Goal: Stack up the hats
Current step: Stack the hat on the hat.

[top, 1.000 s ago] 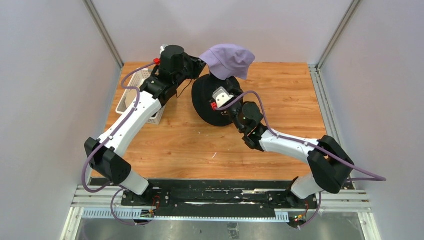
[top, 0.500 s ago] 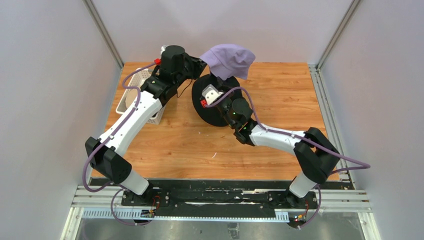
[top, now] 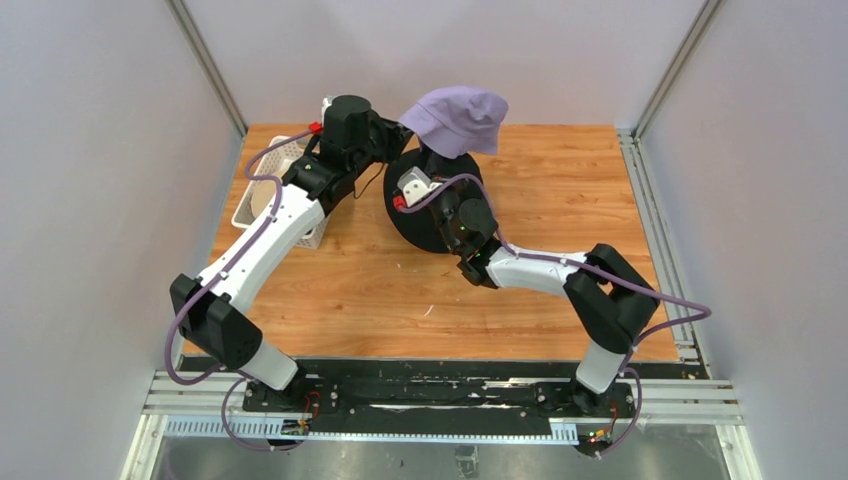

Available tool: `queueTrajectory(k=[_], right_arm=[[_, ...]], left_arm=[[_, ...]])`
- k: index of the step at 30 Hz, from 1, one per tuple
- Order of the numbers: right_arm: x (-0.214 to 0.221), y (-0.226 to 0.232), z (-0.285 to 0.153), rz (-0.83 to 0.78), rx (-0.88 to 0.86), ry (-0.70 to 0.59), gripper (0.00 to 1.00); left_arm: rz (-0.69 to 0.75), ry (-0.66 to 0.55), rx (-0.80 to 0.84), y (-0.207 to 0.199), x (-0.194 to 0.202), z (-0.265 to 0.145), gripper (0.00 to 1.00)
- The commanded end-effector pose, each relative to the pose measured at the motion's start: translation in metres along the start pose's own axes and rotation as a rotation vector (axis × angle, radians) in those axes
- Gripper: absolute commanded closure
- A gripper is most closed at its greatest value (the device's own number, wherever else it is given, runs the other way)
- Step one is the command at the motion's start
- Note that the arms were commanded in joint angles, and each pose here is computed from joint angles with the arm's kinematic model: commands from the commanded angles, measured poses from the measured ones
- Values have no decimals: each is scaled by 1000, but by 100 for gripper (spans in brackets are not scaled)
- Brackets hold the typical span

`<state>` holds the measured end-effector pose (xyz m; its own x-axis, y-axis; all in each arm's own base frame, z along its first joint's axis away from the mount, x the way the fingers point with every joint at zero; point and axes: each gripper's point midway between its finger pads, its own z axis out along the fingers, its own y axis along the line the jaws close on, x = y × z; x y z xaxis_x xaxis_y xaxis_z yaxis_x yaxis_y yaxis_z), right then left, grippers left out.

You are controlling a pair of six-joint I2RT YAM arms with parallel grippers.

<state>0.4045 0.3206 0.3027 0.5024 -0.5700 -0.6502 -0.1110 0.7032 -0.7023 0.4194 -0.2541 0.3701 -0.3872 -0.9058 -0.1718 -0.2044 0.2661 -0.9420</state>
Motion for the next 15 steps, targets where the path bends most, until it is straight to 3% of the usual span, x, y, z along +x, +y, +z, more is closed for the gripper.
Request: queueTrajectory(k=[1, 8, 15], right_arm=[[-27, -44, -4, 35, 146, -48, 99], [-48, -80, -32, 135, 97, -69, 99], [-53, -85, -49, 179, -10, -35, 99]], left_arm=[[3, -19, 14, -4, -3, -13, 100], [44, -105, 2, 3, -21, -20, 100], [119, -172, 10, 3, -35, -32, 100]])
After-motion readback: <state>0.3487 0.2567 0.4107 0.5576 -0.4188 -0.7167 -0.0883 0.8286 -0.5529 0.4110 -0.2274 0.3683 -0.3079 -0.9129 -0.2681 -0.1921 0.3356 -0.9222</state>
